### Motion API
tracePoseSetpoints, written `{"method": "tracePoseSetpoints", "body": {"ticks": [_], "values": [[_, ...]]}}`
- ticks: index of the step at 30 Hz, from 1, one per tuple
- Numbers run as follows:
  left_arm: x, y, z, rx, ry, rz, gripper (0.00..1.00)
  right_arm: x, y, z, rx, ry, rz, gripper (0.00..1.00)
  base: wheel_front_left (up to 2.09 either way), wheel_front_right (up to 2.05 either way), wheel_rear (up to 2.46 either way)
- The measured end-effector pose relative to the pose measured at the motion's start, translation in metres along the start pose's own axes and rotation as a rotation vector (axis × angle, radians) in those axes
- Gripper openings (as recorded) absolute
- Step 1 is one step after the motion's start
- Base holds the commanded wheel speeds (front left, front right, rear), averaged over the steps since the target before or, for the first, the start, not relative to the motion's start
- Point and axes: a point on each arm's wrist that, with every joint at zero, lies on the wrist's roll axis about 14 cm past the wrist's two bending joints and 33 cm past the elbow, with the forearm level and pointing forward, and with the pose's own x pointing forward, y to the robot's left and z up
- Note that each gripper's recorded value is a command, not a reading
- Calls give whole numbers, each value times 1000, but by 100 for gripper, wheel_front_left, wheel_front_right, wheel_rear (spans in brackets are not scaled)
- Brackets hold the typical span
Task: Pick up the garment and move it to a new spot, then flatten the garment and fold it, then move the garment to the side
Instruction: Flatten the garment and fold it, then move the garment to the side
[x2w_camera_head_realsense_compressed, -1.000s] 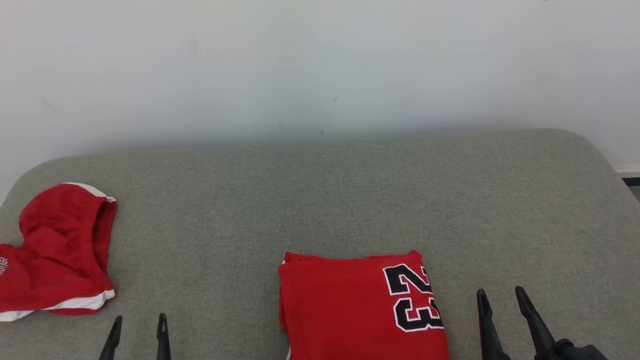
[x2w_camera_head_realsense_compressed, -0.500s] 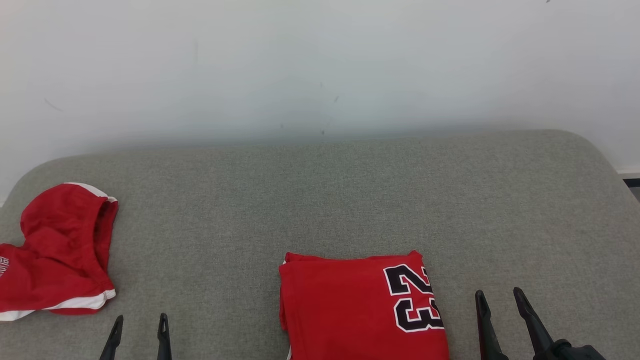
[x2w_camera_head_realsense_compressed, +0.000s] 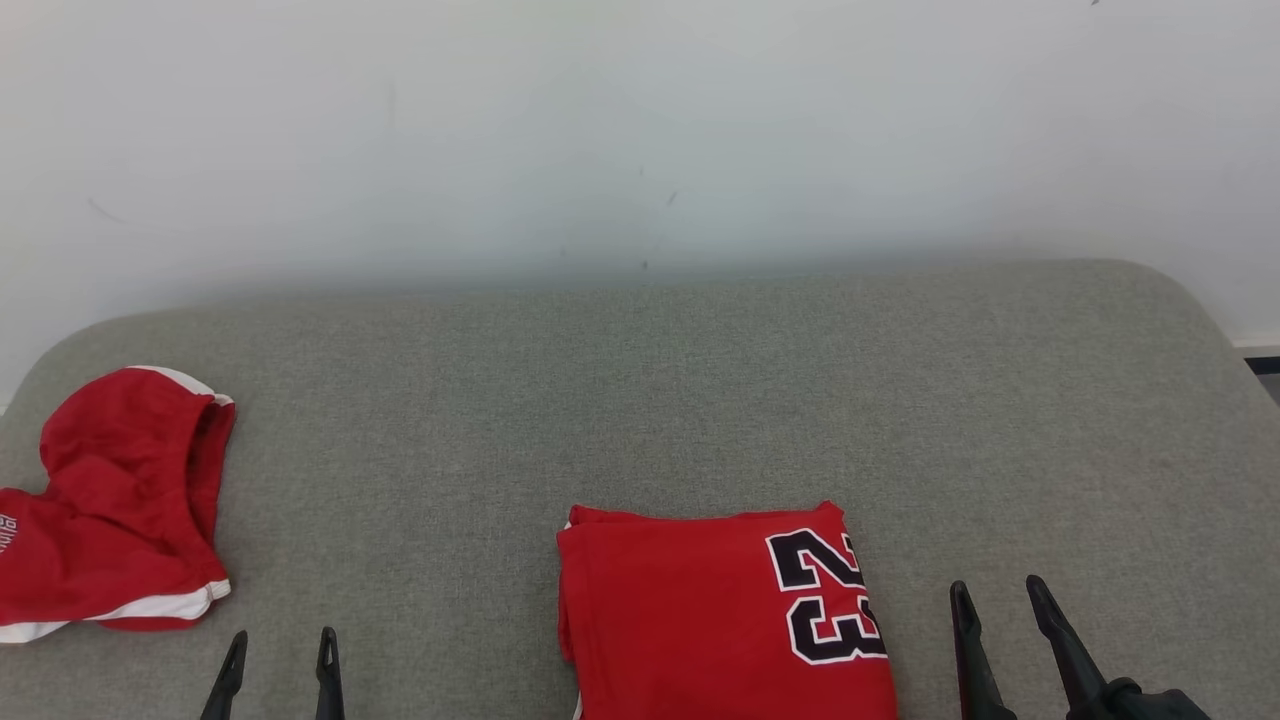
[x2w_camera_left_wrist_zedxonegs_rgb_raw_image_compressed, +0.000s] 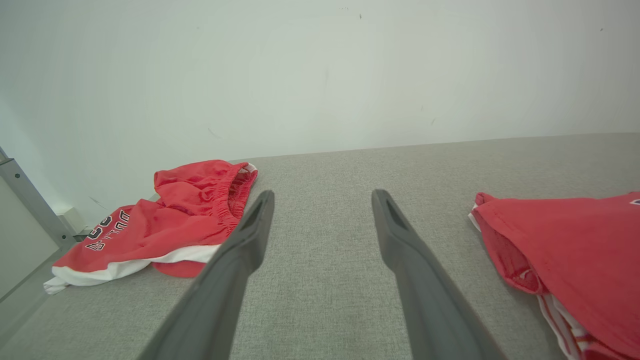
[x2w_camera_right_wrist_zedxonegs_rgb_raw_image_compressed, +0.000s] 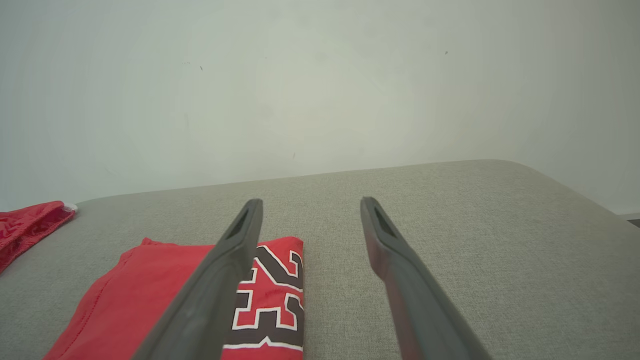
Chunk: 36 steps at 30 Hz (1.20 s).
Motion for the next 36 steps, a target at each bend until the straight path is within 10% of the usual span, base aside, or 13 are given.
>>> {"method": "tracePoseSetpoints", "body": {"ticks": [36], "values": [[-4, 4, -4, -12, 13, 28, 100, 37, 15, -7, -66, 48, 107, 100, 0, 0, 0]]}}
